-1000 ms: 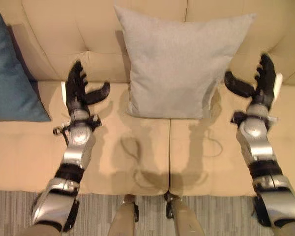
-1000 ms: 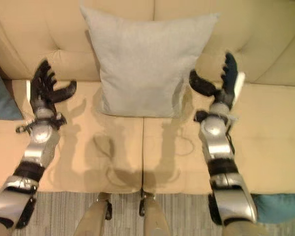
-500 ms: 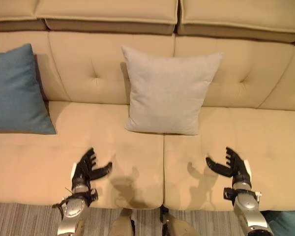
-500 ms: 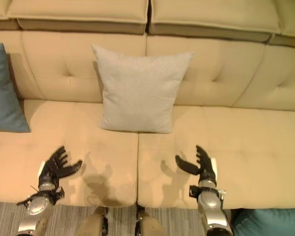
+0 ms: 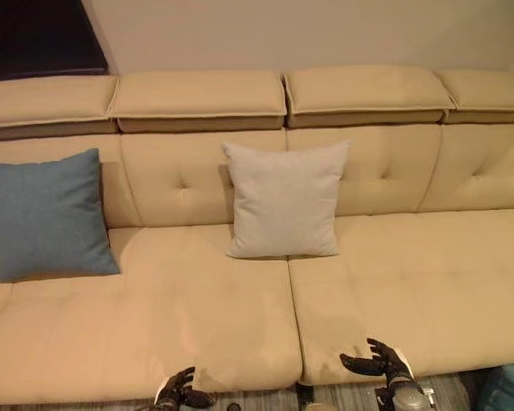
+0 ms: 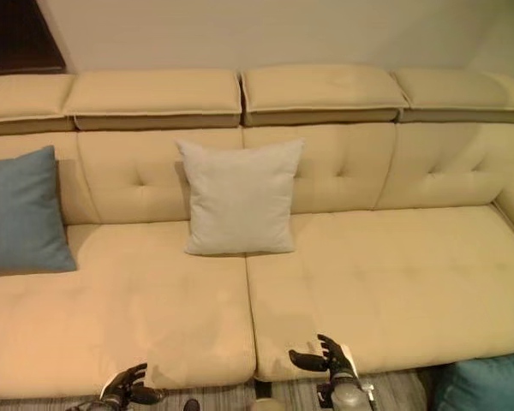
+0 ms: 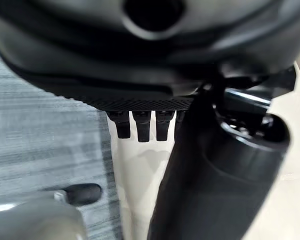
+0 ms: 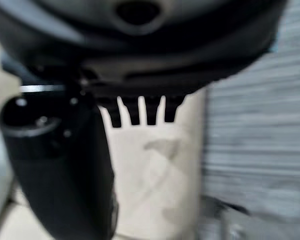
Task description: Pick up all the scattered cushions and arrange them neatly on the sofa.
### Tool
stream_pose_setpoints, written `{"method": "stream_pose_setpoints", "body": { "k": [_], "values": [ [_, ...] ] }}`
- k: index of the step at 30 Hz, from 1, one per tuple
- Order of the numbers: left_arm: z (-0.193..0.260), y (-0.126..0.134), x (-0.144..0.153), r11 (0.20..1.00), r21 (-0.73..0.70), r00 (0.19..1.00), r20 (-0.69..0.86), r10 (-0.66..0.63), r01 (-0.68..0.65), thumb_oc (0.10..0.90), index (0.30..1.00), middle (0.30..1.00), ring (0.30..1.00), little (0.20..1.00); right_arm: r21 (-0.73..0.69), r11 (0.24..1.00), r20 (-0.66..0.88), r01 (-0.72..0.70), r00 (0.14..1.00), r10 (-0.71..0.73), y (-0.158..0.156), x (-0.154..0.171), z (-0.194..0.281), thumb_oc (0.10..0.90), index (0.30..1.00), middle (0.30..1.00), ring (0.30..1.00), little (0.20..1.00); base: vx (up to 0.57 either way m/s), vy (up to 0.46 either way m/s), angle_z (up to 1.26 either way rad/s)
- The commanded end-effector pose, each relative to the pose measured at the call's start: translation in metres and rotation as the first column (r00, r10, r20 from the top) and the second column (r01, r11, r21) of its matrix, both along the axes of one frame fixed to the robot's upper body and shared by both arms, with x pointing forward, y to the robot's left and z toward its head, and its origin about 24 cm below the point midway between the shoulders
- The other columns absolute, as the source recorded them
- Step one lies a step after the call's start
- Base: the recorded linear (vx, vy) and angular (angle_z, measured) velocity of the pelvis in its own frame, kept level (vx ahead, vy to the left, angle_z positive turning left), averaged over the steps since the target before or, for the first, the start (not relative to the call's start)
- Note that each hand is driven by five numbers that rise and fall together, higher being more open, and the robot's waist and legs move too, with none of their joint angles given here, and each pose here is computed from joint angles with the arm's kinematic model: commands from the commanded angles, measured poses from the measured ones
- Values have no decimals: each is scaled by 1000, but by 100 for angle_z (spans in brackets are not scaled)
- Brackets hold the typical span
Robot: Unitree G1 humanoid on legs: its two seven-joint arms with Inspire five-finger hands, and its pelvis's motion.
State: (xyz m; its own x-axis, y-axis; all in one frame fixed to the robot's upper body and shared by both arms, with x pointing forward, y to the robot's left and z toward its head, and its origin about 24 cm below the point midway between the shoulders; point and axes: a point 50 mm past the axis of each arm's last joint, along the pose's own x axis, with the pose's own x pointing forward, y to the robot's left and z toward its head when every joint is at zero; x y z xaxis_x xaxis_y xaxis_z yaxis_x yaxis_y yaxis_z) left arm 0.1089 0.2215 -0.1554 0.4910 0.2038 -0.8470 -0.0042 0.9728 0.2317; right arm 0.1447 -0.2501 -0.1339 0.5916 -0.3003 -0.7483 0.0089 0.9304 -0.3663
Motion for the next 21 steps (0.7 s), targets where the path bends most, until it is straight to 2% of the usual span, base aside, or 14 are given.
{"method": "stream_pose_setpoints", "body": {
  "k": [1,6,13,16,21],
  "values": [
    [13,26,16,995,103,997,75,-8,0,800,900,900,900,900,-71,996,55,-46,997,50,-8,24,13,800,900,900,900,900,-292,136,-31],
    [11,41,4,989,145,1000,7,-2,1,800,900,900,900,900,-72,997,-16,-30,999,29,-9,14,5,800,900,900,900,900,-268,90,-31],
    [8,47,-11,989,148,998,-46,30,-23,800,900,900,900,900,-74,997,-53,-4,999,0,-13,4,1,800,900,900,900,900,-153,-18,-38],
    [8,46,-10,989,146,999,-38,33,-27,800,900,900,900,900,-69,998,-46,8,999,-11,-12,5,2,800,900,900,900,900,-76,-148,-57],
    [9,31,10,991,127,999,-6,-48,49,800,900,900,900,900,-63,997,-65,34,997,-38,-14,-1,-1,800,900,900,900,900,-73,-138,-6]
  ]
}}
